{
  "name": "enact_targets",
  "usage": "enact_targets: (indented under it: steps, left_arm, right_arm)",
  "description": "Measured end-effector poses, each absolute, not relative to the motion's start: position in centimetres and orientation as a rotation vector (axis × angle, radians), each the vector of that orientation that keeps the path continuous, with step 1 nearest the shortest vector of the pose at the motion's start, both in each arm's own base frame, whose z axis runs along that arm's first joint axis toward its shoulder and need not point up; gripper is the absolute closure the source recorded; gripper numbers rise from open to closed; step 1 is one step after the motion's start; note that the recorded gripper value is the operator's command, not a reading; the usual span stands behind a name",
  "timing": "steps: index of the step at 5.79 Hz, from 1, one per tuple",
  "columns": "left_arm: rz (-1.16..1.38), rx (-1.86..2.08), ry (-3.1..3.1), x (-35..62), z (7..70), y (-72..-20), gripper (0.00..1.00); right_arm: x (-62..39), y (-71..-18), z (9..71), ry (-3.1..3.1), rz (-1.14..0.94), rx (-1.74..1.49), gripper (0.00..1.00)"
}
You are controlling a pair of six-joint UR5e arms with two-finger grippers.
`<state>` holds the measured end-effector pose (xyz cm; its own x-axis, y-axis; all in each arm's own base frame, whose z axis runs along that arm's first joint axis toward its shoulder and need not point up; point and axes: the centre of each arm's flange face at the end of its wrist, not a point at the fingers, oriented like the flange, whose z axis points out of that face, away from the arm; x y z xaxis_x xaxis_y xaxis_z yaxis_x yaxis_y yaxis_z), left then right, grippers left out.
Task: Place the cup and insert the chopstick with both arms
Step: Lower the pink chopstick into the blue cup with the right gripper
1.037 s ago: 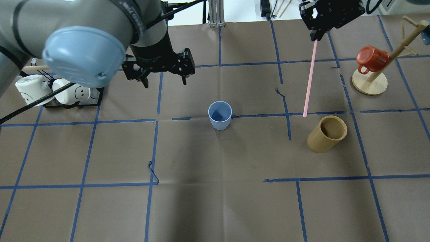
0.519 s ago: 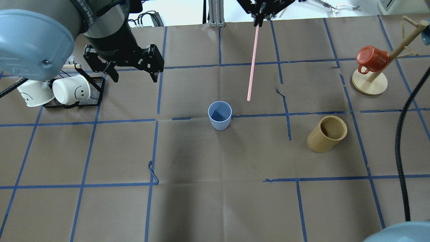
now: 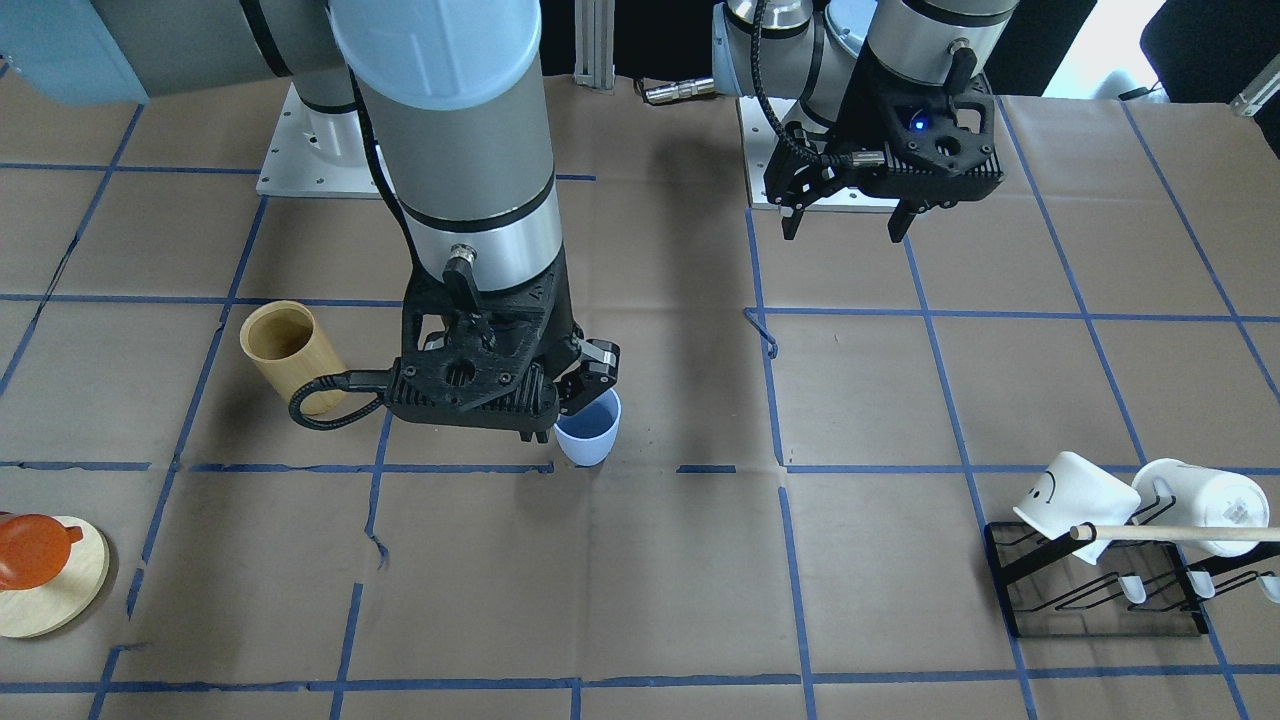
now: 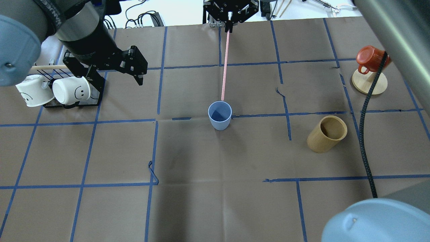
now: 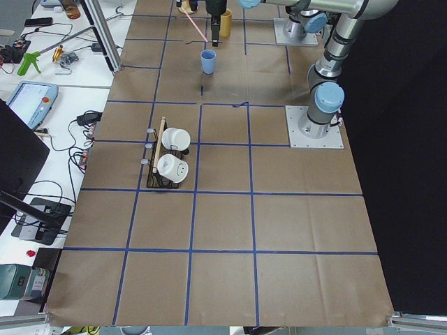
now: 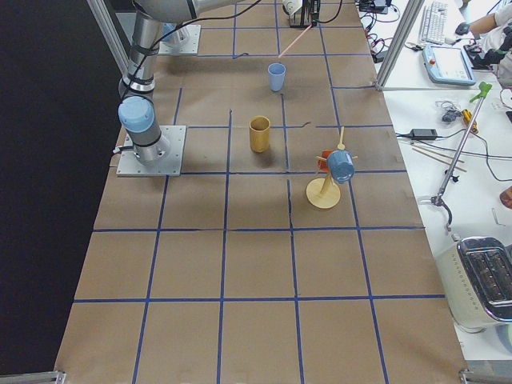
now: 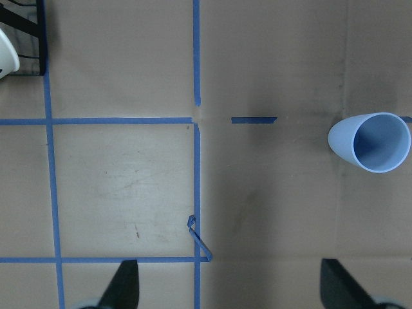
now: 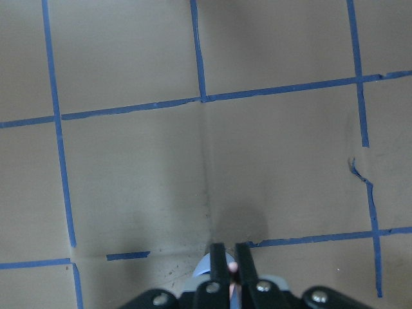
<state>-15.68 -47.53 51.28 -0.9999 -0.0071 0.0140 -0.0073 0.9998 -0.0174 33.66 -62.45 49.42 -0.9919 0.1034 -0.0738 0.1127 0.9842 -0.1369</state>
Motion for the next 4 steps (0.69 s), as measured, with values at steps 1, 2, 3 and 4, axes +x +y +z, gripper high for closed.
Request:
enact_targets:
  steps: [1,2,3,4]
  left_arm:
    - [0.013,0.018,-3.121,-15.5,51.3,-47.3,0.01]
    - [0.001,0.025,-3.121,-15.4,51.3,-47.2,0.01]
    - [-0.003,0.032,-3.12,-15.4,51.3,-47.1,0.01]
    - [-0.004,0.037,-3.12,-15.4,51.3,-47.1,0.01]
  right_arm:
    - [34.3,-63.0,47.8,3.069,-0.204,0.172,0.91]
    - [34.5,-63.3,46.0,3.081,-0.177,0.176,0.91]
    - [34.5,-63.2,44.2,3.089,-0.153,0.179,0.91]
    - [34.5,-63.2,42.7,3.089,-0.15,0.18,0.91]
